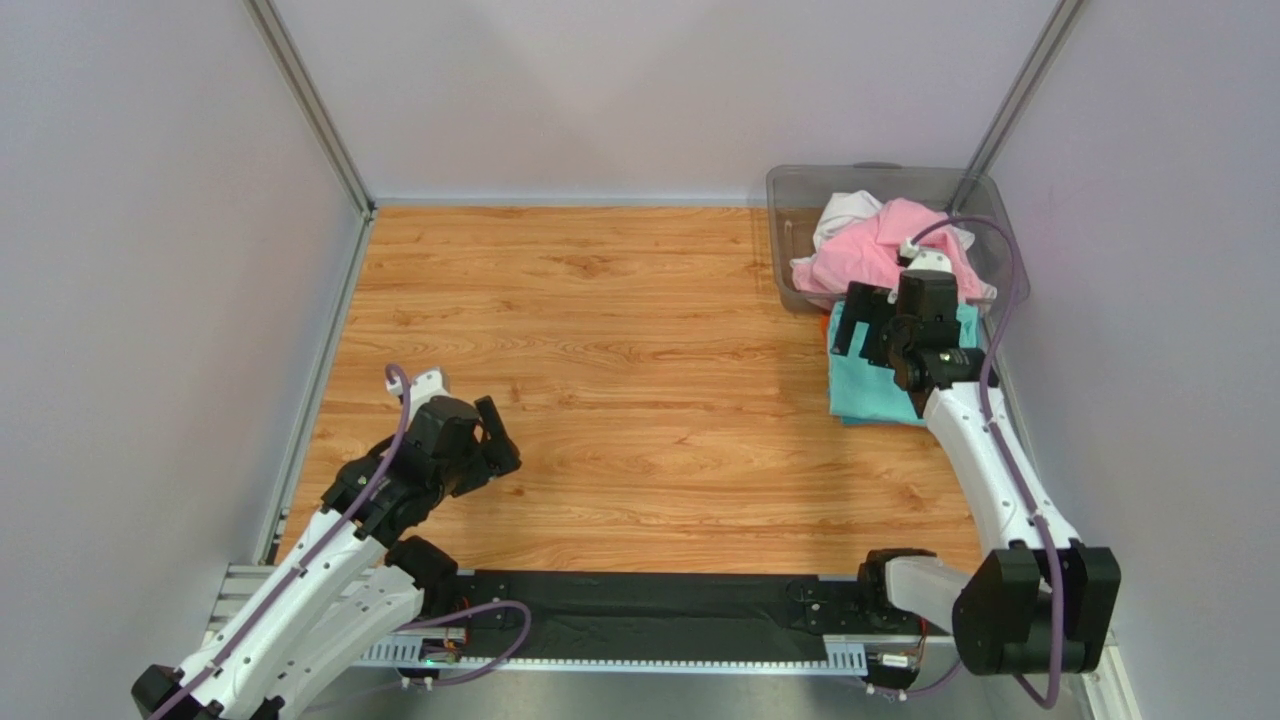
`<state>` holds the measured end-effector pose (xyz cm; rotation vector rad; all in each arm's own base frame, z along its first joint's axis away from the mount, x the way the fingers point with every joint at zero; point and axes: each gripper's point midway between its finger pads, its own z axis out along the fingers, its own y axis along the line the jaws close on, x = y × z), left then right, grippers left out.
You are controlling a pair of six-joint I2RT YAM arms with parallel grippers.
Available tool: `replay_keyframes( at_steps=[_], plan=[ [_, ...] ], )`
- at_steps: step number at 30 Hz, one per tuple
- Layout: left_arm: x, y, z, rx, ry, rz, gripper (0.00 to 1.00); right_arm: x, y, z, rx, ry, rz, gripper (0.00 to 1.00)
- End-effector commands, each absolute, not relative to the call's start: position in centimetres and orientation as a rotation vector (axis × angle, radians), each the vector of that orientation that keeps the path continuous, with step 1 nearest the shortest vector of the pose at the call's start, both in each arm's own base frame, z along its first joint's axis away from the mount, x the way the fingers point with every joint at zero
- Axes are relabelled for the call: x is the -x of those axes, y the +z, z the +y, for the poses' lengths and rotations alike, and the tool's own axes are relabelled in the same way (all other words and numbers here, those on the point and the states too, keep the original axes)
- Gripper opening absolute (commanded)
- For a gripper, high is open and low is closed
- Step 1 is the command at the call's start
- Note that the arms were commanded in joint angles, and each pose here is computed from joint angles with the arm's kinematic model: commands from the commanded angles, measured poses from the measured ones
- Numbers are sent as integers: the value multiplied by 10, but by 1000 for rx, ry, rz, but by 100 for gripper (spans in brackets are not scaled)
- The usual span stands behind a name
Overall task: Fold and stack the t-shirts
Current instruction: Reset both grippers
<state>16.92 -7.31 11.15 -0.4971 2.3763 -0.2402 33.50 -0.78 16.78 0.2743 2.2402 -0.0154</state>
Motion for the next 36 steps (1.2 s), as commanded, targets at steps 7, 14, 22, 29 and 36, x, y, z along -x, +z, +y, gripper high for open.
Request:
replay_keyframes(
  at_steps=[7, 14, 22, 29, 36],
  plan=[
    [-172, 125, -73, 526, -256, 2343, 100, -322, 110, 29, -111, 48, 2465, 100],
    [-173, 122, -73, 524, -236, 2358, 100, -311, 61, 38, -142, 48, 2595, 100],
    [-173, 120, -73, 528, -229, 2364, 100, -297, 52, 26, -187, -33, 2617, 100],
    [-173, 125, -69, 533, -216, 2353, 100, -307, 128, 40, -113, 25, 2431, 100],
    [-169, 137, -61, 556, -185, 2338, 100, -290, 217, 67, -77, 292, 2123, 100]
  ],
)
